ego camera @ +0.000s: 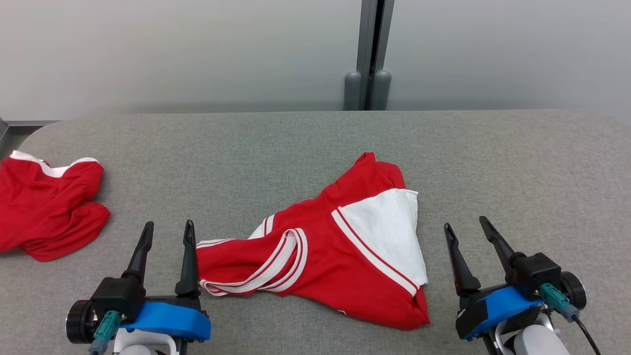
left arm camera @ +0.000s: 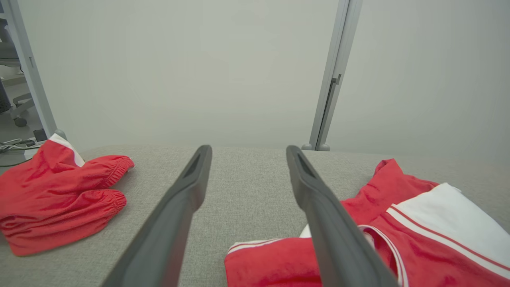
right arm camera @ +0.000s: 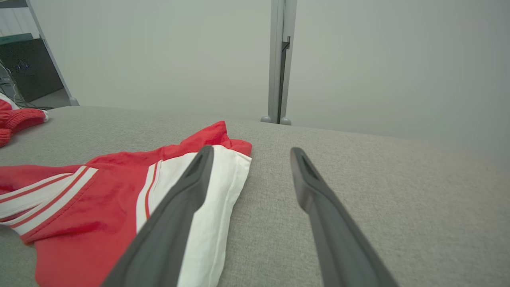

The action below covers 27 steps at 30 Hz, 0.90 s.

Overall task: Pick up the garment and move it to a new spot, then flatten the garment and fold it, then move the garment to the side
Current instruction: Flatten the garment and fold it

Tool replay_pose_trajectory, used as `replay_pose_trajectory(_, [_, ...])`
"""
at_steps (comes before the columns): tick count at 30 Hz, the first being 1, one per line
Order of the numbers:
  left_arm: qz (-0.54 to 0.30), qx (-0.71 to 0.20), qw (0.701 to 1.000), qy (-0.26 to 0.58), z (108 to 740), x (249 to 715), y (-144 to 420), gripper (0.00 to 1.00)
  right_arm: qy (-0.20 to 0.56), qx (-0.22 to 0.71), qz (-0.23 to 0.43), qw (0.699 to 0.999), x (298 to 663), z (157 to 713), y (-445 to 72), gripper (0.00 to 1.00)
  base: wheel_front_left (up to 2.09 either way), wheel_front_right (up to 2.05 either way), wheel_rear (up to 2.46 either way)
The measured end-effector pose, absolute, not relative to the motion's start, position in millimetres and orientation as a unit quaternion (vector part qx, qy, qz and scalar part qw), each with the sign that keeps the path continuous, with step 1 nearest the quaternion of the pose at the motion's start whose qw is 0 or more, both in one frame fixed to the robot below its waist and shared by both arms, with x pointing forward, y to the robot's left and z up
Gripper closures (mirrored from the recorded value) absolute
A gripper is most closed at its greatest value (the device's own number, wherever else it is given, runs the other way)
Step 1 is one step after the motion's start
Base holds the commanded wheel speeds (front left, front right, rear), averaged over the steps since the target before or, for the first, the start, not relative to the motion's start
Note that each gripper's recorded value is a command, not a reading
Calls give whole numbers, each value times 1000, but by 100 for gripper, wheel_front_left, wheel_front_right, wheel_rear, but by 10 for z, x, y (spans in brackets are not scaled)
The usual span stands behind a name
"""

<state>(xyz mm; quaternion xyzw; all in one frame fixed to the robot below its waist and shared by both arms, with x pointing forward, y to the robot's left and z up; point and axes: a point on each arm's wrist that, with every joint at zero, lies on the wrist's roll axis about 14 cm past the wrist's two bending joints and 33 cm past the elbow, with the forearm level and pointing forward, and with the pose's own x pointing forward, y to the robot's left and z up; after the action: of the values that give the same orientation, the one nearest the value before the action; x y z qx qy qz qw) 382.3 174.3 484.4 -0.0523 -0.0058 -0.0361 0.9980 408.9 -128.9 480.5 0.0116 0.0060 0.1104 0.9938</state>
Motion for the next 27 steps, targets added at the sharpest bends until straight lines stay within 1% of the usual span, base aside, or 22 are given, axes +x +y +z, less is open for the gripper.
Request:
replay_pose_trajectory(8, [-69, -47, 997, 0, 4818, 3872, 1549, 0, 10, 12, 108, 994, 4079, 4781, -1300, 0, 0, 0, 0])
replay_pose_trajectory(14, [-144, -39, 989, 4, 4830, 4091, 1138, 0, 16, 14, 99, 995, 4086, 4734, -1367, 0, 0, 0, 0])
replay_pose_trajectory(22, [-209, -39, 976, 55, 4551, 4163, 761, 0, 27, 17, 82, 996, 4063, 4657, -1484, 0, 0, 0, 0])
replay_pose_trajectory(27, [-237, -46, 964, 109, 4235, 4067, 583, 0, 32, 21, 71, 997, 4064, 4619, -1556, 0, 0, 0, 0])
